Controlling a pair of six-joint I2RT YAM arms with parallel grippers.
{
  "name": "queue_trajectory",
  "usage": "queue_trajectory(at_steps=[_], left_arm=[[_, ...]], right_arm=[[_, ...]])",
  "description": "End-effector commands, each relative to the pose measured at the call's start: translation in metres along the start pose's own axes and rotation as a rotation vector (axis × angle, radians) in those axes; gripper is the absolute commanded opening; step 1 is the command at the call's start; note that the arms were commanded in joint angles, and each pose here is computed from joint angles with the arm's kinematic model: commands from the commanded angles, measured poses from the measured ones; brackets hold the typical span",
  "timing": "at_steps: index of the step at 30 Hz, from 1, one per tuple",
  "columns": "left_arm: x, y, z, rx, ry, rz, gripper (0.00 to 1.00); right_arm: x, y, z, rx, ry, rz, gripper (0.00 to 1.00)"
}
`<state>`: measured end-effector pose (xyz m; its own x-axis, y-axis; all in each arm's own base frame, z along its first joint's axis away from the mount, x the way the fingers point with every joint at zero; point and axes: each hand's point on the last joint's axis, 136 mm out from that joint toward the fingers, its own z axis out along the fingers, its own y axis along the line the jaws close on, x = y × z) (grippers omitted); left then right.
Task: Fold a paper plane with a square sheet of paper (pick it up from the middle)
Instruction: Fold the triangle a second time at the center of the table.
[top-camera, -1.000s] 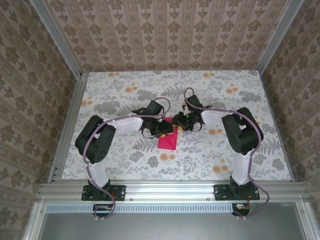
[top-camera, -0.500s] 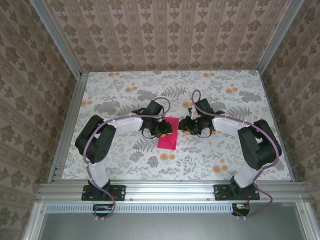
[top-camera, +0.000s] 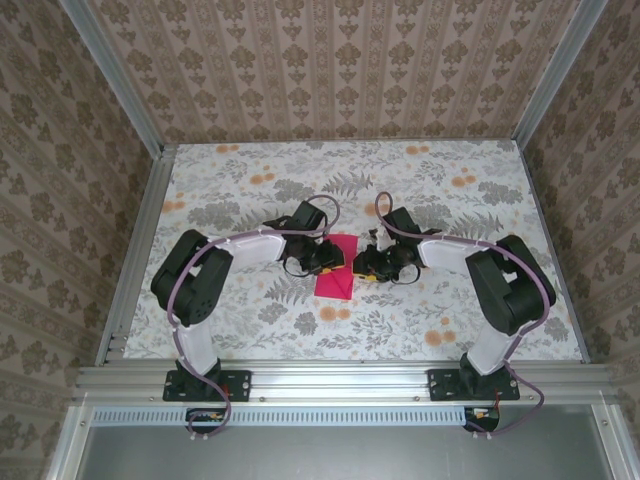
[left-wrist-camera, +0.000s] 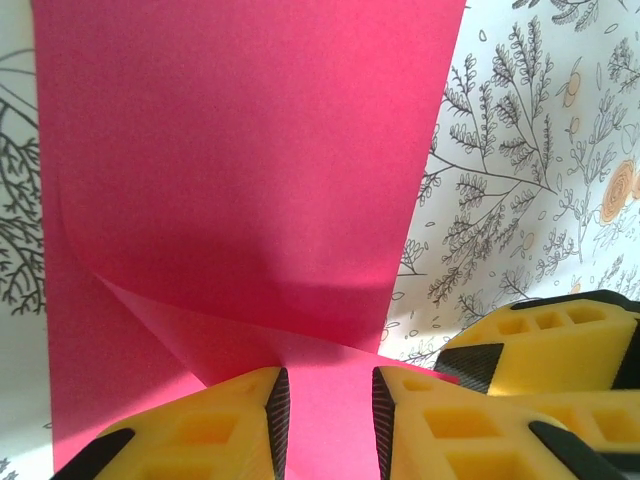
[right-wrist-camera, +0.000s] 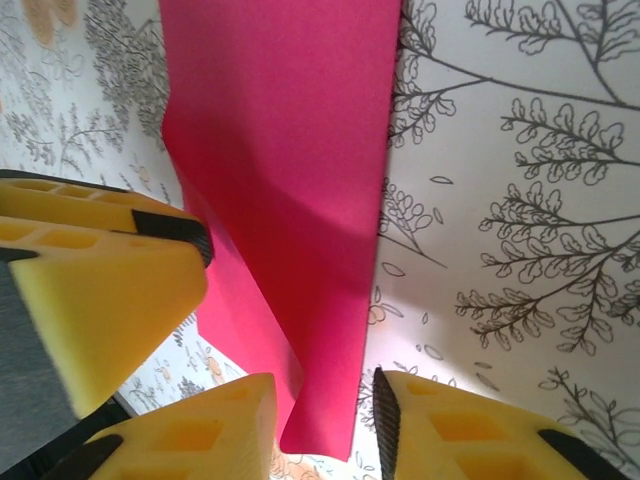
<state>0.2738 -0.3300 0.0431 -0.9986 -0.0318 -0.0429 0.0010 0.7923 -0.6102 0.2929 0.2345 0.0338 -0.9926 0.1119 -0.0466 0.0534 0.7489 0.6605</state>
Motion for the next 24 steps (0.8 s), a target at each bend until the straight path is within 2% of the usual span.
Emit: queue_trajectory(at_steps=[1, 5, 12, 19, 24], left_arm=[[0.000, 0.009, 0.003, -0.019, 0.002, -0.026, 0.31], [0.000, 0.008, 0.002, -0.015, 0.000, -0.023, 0.30], [0.000, 0.007, 0.001, -0.014, 0.001, -0.022, 0.30], [-0.001, 0.004, -0.002, -0.008, -0.002, -0.019, 0.30], [-0.001, -0.007, -0.007, 0.035, -0.005, 0.003, 0.31]], right_arm=[[-0.003, 0.009, 0.004, -0.031, 0.010, -0.025, 0.28], [-0.006, 0.007, 0.007, -0.024, 0.006, -0.025, 0.22], [-0.012, 0.012, 0.008, -0.036, -0.005, -0.035, 0.20], [-0.014, 0.011, 0.008, -0.032, -0.013, -0.039, 0.10], [-0.017, 0.008, 0.008, -0.003, -0.018, -0.061, 0.07]])
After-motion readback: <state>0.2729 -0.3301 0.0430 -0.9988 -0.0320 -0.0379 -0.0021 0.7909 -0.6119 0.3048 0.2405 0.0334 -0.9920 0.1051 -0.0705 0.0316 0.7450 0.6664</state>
